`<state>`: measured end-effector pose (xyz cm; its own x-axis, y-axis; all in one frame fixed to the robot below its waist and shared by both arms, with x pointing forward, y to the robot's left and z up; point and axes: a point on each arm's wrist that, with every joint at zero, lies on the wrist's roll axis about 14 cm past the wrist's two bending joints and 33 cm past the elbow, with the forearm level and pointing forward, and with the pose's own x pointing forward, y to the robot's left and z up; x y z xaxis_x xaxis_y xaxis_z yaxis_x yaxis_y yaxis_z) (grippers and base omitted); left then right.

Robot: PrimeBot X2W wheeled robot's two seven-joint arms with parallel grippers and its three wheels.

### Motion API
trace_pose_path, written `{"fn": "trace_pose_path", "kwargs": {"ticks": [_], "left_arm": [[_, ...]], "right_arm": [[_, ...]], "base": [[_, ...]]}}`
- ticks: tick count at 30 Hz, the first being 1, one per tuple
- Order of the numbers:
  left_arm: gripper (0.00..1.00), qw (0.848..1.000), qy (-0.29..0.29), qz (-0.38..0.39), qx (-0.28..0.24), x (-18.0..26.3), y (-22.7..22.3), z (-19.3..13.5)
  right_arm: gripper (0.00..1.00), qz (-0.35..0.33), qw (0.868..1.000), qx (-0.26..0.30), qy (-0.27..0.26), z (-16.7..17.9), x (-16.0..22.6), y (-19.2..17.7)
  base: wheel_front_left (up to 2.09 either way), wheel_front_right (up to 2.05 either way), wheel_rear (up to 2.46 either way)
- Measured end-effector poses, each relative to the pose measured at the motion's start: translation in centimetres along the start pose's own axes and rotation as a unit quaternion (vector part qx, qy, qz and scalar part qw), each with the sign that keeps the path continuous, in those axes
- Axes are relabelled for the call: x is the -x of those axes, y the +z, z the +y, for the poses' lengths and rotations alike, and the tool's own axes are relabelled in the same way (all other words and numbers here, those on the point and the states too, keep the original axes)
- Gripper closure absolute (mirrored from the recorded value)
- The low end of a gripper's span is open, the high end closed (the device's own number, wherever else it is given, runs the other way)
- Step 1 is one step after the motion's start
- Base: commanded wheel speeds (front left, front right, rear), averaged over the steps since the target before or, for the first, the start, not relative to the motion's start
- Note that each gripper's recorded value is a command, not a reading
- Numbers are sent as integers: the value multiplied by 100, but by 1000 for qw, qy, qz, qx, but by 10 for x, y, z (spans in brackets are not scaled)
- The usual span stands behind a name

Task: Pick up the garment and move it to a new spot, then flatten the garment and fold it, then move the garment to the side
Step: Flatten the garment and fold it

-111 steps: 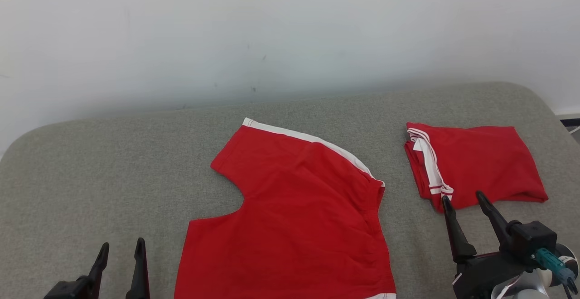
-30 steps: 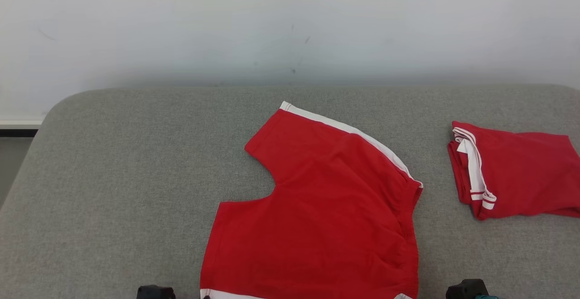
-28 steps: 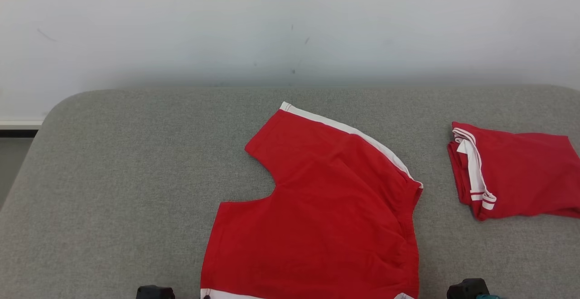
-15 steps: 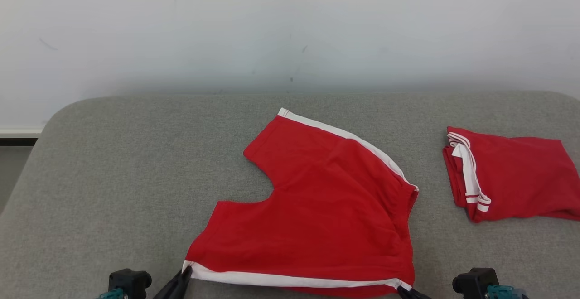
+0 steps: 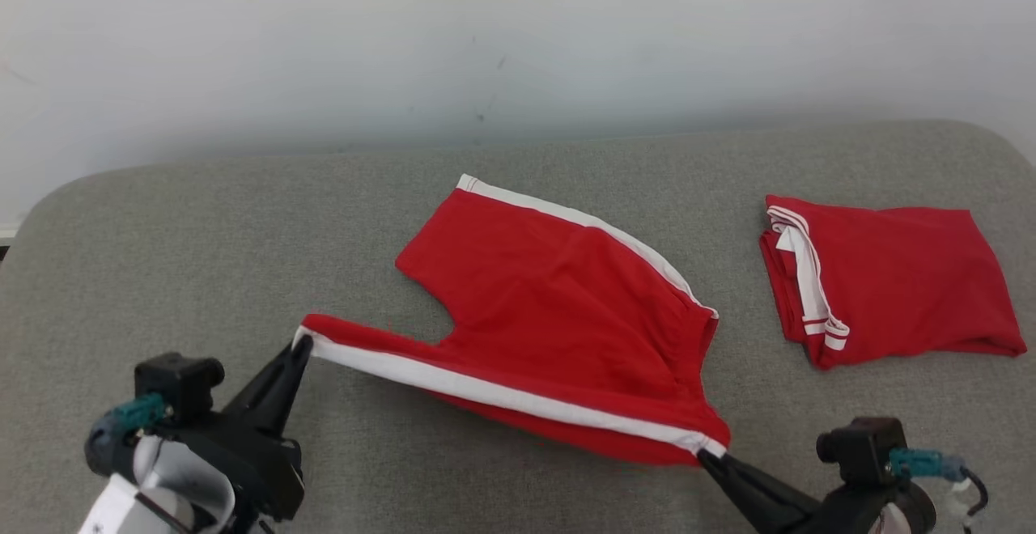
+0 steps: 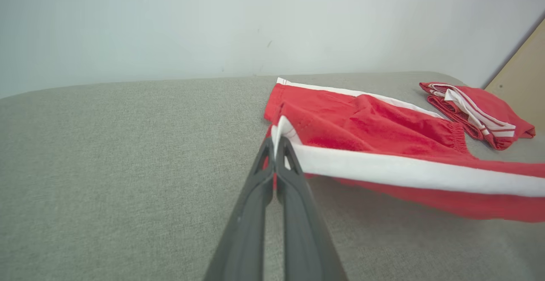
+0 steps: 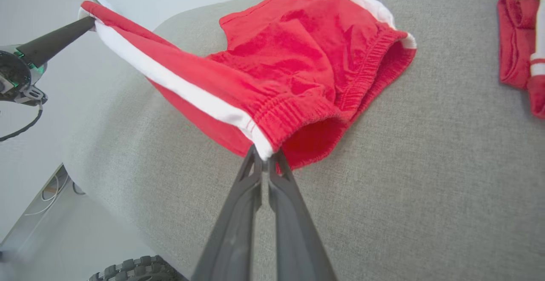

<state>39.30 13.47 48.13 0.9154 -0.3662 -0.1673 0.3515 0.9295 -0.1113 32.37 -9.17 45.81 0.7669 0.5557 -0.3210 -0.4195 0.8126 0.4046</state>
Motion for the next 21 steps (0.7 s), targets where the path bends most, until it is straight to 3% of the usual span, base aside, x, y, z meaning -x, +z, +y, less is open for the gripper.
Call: {"fn": "trace_pose_path", "kwargs": {"ticks": [9, 21], "left_arm": [[100, 999, -20, 17, -47, -52, 36, 22], [100, 987, -74, 60, -127, -136, 53, 23]], "right_arm": [[100, -45, 999, 15, 4, -10, -34, 61], [100, -29, 999, -17, -28, -44, -77, 78]], "base": [[0, 0, 0], [0, 0, 0]]}}
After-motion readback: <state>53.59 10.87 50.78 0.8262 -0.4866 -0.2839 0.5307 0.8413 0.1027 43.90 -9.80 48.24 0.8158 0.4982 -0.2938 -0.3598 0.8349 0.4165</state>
